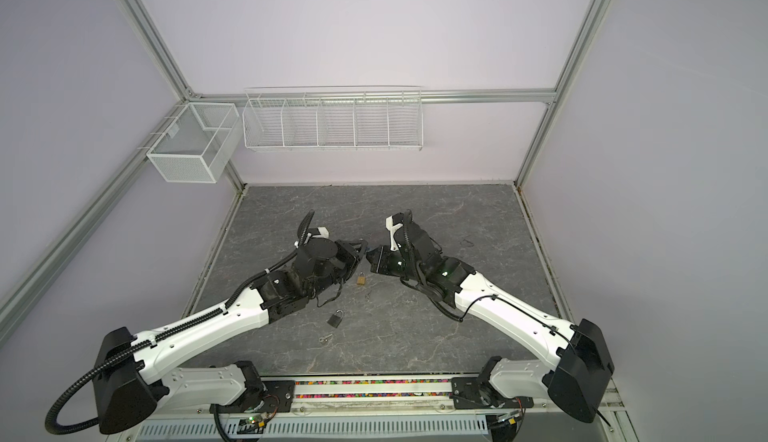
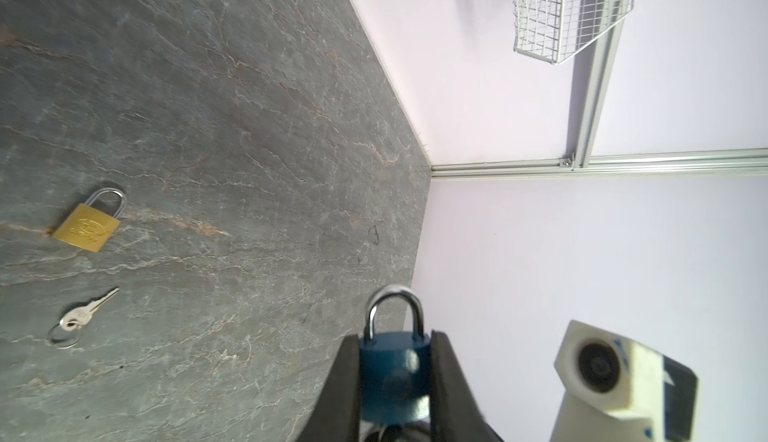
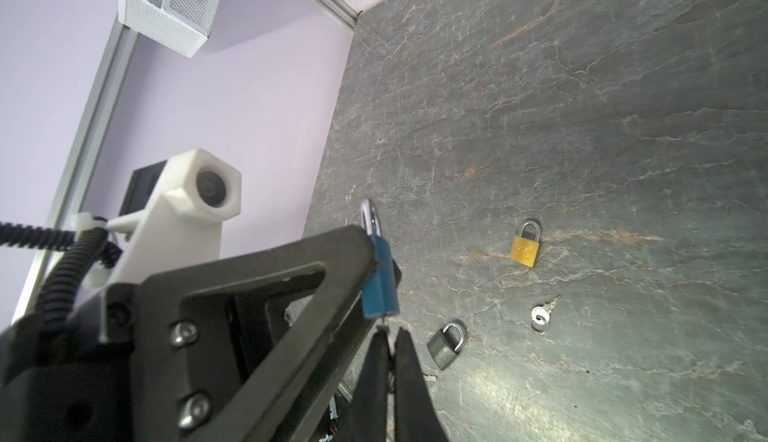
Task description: Unlock with the key
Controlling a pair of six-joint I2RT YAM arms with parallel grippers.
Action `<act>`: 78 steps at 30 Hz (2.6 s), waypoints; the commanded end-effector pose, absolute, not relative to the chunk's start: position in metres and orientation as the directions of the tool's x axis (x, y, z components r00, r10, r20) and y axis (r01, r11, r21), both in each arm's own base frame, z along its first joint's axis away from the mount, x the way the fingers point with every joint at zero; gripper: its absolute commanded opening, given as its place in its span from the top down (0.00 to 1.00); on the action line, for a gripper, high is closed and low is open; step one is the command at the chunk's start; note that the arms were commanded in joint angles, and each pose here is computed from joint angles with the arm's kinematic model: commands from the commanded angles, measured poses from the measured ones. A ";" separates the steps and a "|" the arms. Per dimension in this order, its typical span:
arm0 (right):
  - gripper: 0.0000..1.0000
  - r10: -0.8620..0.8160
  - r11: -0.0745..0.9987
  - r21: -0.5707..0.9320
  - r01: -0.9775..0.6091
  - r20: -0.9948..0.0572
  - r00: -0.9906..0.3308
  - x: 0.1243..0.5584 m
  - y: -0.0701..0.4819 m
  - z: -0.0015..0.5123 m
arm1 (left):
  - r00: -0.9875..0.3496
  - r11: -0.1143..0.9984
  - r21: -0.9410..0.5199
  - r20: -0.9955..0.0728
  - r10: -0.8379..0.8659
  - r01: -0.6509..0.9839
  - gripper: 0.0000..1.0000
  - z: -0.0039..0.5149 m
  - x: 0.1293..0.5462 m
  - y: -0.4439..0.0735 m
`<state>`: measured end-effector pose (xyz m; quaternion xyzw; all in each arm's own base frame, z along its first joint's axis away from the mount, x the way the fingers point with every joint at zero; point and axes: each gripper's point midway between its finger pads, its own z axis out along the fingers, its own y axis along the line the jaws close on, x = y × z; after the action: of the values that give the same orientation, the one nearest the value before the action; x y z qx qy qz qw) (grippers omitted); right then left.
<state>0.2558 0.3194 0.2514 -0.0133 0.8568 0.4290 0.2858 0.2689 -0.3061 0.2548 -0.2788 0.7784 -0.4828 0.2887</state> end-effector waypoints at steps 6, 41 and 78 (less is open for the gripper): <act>0.93 0.289 0.342 0.840 -0.421 -0.521 -0.803 0.242 0.338 0.335 | -0.807 0.286 -0.958 -0.171 -0.564 0.004 1.00 0.284 0.238 -0.338; 0.34 0.104 0.729 0.495 -0.473 -0.763 -0.638 0.234 0.250 0.324 | -0.600 0.559 -0.790 -0.581 -0.551 0.251 1.00 0.347 0.258 -0.289; 0.10 -0.193 0.890 0.240 -0.387 -0.572 -0.797 0.251 0.251 0.289 | -0.120 0.730 -0.125 -0.991 -0.060 0.672 1.00 0.264 0.224 -0.336</act>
<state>0.2507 0.2514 0.2918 -0.1526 0.9273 0.1921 0.2827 0.2218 -0.3347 0.2521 0.2282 0.7067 -0.2931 0.6022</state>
